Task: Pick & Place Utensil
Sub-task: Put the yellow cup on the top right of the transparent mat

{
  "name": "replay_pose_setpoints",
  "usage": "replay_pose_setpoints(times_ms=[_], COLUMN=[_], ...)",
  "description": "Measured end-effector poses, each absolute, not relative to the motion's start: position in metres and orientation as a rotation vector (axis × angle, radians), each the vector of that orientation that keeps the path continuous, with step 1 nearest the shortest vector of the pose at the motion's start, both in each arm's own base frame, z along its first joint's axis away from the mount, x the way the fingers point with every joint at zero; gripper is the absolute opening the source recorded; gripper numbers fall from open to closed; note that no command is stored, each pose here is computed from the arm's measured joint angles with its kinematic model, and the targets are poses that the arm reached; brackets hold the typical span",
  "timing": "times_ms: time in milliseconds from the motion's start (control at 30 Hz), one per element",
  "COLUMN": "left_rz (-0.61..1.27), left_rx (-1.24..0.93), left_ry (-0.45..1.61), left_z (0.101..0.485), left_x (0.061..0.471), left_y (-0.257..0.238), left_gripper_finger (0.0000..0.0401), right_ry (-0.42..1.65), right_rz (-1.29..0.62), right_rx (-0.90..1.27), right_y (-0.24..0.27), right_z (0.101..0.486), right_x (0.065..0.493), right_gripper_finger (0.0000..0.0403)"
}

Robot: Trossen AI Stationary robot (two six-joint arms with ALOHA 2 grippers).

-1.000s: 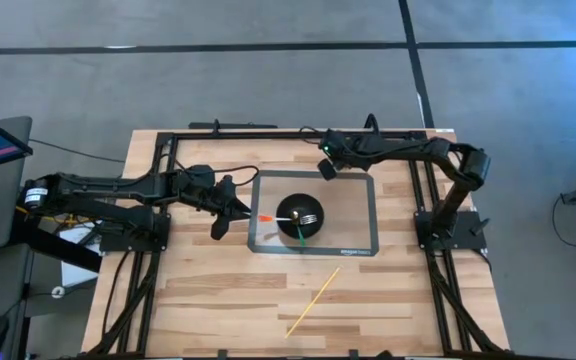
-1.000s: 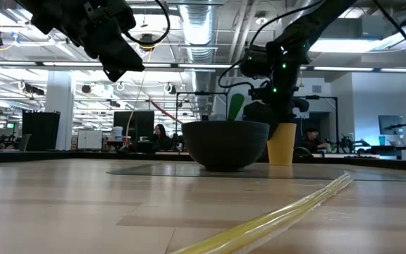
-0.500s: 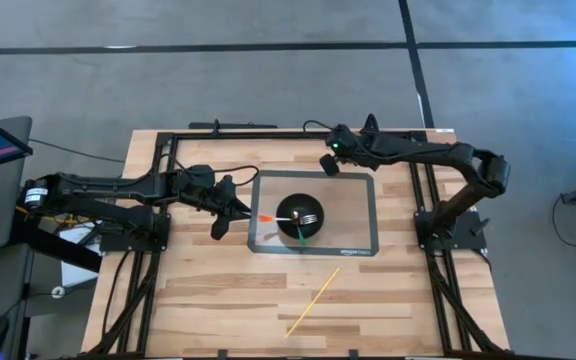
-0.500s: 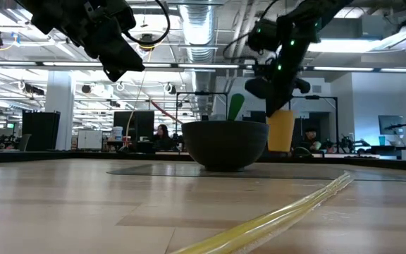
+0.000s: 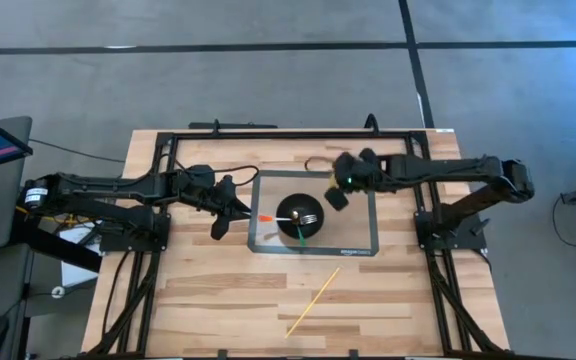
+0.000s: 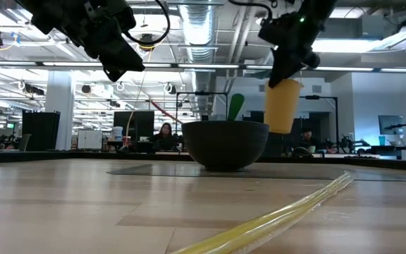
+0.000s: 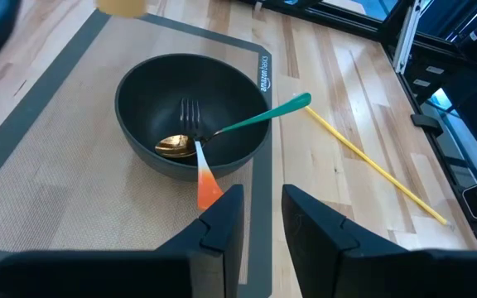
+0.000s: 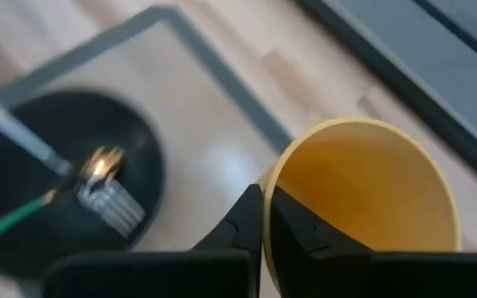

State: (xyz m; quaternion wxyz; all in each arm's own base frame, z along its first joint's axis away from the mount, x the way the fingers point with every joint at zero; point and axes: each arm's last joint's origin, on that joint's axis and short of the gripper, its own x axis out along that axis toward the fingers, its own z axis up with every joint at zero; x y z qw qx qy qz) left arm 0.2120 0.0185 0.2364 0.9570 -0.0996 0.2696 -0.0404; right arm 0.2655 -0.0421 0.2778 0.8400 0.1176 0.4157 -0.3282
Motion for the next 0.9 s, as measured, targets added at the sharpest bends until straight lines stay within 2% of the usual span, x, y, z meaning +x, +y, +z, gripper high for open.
replay_pose_setpoints(times_ms=[333,633,900], left_rz=[-0.082,-0.082,-0.082], left_rx=[-0.202,-0.202,-0.202], left_ry=[0.547,0.546,0.545], left_z=[0.236,0.237,0.237], left_x=[0.212,0.212,0.212], left_y=[0.019,0.019,0.019], left_gripper_finger=[0.0085,0.0085,0.0085], right_ry=[1.041,1.161,1.168], right_rz=[-0.686,-0.815,-0.826], right_rx=[0.152,0.063,0.117], right_y=[-0.004,-0.016,-0.025], right_z=[0.241,0.203,0.201], right_x=[0.283,0.296,0.299], right_gripper_finger=[0.0005,0.0006,0.0007])
